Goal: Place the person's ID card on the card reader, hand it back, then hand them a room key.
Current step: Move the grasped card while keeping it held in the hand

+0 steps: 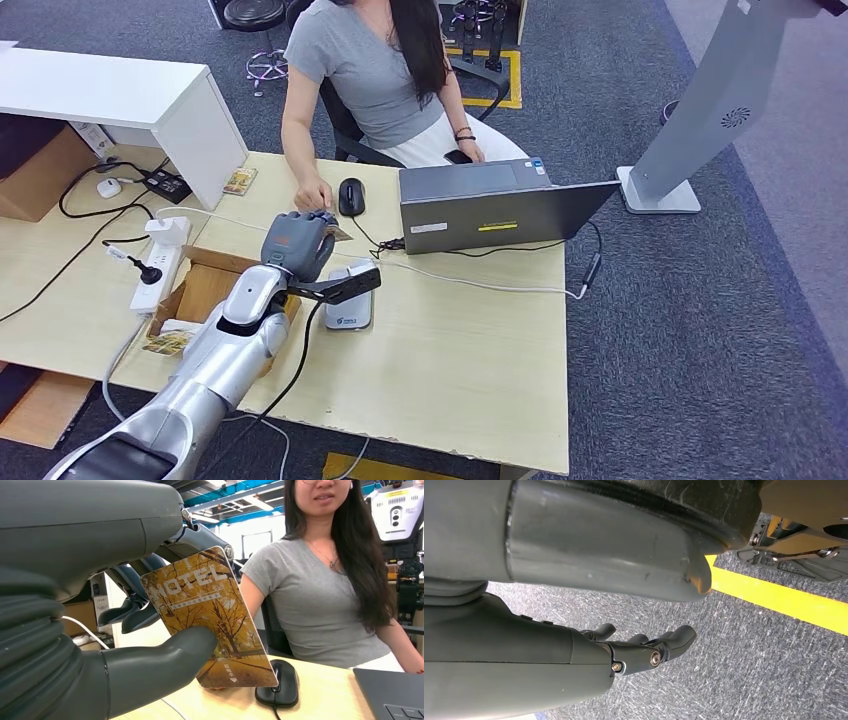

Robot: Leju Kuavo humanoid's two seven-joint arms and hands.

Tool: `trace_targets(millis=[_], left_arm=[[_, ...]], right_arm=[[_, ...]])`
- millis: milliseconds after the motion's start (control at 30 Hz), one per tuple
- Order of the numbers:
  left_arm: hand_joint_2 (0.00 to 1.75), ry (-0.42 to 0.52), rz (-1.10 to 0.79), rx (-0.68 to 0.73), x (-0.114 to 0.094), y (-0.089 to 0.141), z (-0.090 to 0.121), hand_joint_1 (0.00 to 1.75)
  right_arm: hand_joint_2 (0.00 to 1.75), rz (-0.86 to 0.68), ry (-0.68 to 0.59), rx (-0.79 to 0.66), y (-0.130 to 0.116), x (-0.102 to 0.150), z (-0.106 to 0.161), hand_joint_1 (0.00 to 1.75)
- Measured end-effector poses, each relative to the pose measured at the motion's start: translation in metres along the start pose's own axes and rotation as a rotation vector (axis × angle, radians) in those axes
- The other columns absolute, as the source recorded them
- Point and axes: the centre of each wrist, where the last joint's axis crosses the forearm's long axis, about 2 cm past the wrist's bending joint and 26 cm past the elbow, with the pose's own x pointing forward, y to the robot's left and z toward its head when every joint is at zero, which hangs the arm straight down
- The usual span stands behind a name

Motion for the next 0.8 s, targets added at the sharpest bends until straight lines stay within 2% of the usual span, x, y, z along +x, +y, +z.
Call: trace_targets(millis=[133,300,500,800], left_arm=[[1.75,0.004,0.001,-0.013,0.001,0.000,0.000,1.75],[1.75,0.038,-0.006,-0.165,0.000,-0.011,0.002,1.75],[1.75,0.055,-0.014,-0.247,-0.001,-0.022,0.003,1.75],[1.75,0.131,-0.042,-0.477,-0.010,-0.022,-0.018,1.75]], right_arm=[[0.00,0.000,0.000,0.000,0.000,0.000,0.000,0.00],[0.00,-0.001,0.003,0.000,0.000,0.000,0.000,0.00],[0.00,-0.004,0.005,0.000,0.000,0.000,0.000,0.00],[0.00,-0.008,0.018,0.003,0.002,0.002,0.000,0.00]])
